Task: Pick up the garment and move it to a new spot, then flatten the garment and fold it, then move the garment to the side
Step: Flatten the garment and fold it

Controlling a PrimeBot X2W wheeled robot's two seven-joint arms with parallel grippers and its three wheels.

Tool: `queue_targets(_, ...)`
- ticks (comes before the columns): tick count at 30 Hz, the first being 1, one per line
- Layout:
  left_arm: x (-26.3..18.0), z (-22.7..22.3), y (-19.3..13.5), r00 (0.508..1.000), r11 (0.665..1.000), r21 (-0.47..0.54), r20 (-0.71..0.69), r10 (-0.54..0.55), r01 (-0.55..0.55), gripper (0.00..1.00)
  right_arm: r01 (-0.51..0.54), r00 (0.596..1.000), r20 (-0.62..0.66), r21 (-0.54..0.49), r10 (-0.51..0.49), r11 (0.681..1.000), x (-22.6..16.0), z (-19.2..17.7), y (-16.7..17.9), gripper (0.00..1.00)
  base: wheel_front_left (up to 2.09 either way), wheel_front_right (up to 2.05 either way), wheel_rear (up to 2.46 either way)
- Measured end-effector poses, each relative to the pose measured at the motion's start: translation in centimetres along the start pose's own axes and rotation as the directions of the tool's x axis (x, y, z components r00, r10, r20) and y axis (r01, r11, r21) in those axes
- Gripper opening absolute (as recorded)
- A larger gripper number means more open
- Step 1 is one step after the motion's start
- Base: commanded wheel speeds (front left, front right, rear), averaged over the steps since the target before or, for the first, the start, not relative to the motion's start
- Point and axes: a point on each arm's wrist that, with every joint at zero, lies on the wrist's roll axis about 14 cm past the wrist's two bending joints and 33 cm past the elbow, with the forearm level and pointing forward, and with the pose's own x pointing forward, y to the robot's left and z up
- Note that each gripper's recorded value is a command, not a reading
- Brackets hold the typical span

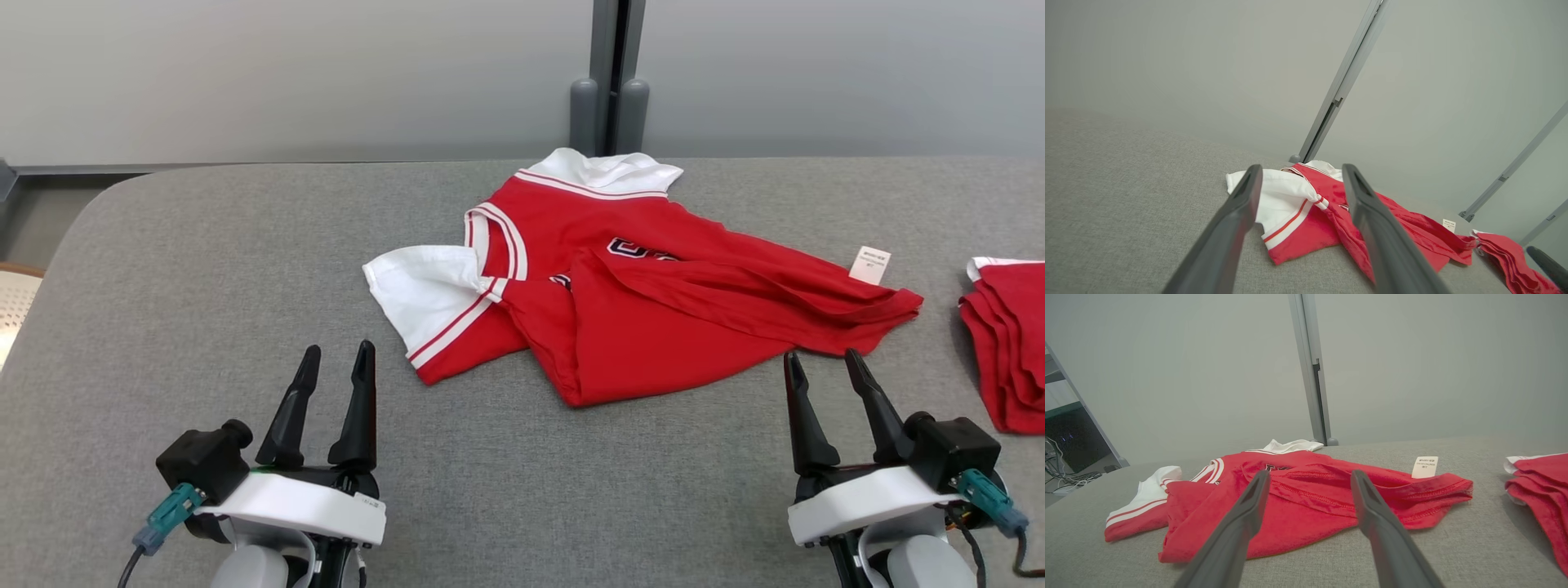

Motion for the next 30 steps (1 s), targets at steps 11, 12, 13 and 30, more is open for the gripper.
queue_targets(11, 0.0, -0.8, 1.2, 0.999, 0.999, -0.014, -0.025, 0.037, -0.038, 1.0, -0.189, 0.977, -0.123, -0.093, 0.177, 0.978, 5.9, -0.5, 4.4, 1.0, 0.0, 0.0, 0.0)
queue_targets(12, 0.3, -0.7, 1.4, 0.999, 0.999, -0.011, -0.023, 0.041, -0.041, 1.0, -0.209, 0.971, -0.139, -0.094, 0.195, 0.973, 6.8, -0.5, 4.9, 1.0, 0.0, 0.0, 0.0)
queue_targets(13, 0.5, -0.6, 1.5, 0.999, 0.999, -0.01, -0.022, 0.042, -0.042, 1.0, -0.228, 0.964, -0.16, -0.093, 0.211, 0.969, 7.7, -0.6, 5.3, 1.0, 0.0, 0.0, 0.0)
queue_targets(30, -0.6, -0.8, 6.0, 0.982, 0.982, -0.032, -0.044, 0.185, -0.186, 1.0, -0.389, 0.725, -0.617, -0.001, 0.305, 0.921, 15.5, -8.1, 7.6, 1.0, 0.0, 0.0, 0.0)
